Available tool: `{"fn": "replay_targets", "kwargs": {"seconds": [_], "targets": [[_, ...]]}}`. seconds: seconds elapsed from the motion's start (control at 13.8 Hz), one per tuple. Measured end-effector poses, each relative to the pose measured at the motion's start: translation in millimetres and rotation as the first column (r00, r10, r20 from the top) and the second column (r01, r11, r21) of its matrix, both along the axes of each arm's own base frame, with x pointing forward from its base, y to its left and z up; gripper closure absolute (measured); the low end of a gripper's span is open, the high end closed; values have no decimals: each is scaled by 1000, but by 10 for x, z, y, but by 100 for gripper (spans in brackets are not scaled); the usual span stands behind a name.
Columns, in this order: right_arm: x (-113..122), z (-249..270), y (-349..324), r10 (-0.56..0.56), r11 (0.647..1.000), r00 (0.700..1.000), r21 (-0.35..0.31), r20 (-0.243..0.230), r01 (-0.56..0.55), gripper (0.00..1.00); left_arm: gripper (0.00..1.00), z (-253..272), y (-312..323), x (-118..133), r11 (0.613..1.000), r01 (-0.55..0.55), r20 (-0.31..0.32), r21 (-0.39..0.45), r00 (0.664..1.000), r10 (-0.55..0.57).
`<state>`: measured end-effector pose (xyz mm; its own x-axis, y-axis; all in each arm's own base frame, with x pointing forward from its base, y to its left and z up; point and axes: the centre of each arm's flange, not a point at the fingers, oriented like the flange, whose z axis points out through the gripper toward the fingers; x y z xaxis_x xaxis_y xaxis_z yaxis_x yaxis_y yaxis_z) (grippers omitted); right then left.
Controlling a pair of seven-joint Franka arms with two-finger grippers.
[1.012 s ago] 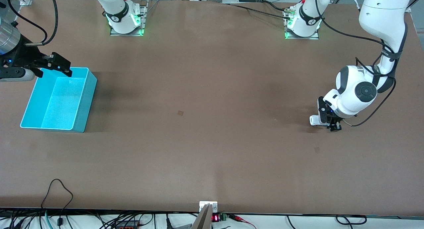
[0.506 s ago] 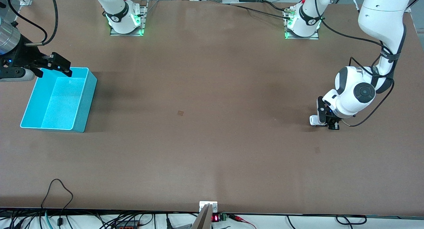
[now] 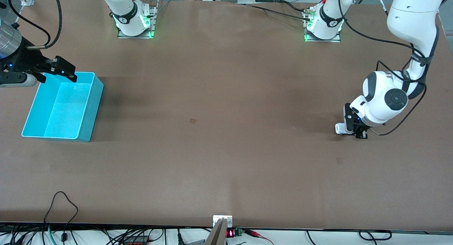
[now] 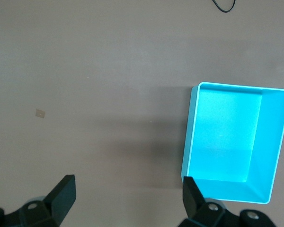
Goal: Wind and store white jeep toy
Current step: 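Lower the left gripper onto the jeep and press it down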
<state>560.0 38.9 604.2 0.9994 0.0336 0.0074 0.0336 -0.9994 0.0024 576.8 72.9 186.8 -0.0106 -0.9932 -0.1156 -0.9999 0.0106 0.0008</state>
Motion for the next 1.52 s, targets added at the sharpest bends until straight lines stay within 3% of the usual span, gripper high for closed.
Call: {"fn": "replay_targets", "kwargs": {"seconds": [0.72, 1.52], "targets": [[0, 0, -1, 0, 1000, 1000, 0, 0, 0, 0, 49, 1, 1170, -101, 1000, 11, -3, 5, 1000, -11], [0, 0, -1, 0, 1000, 1000, 0, 0, 0, 0, 49, 1, 1398, -131, 999, 37, -14, 5, 999, -37]]}}
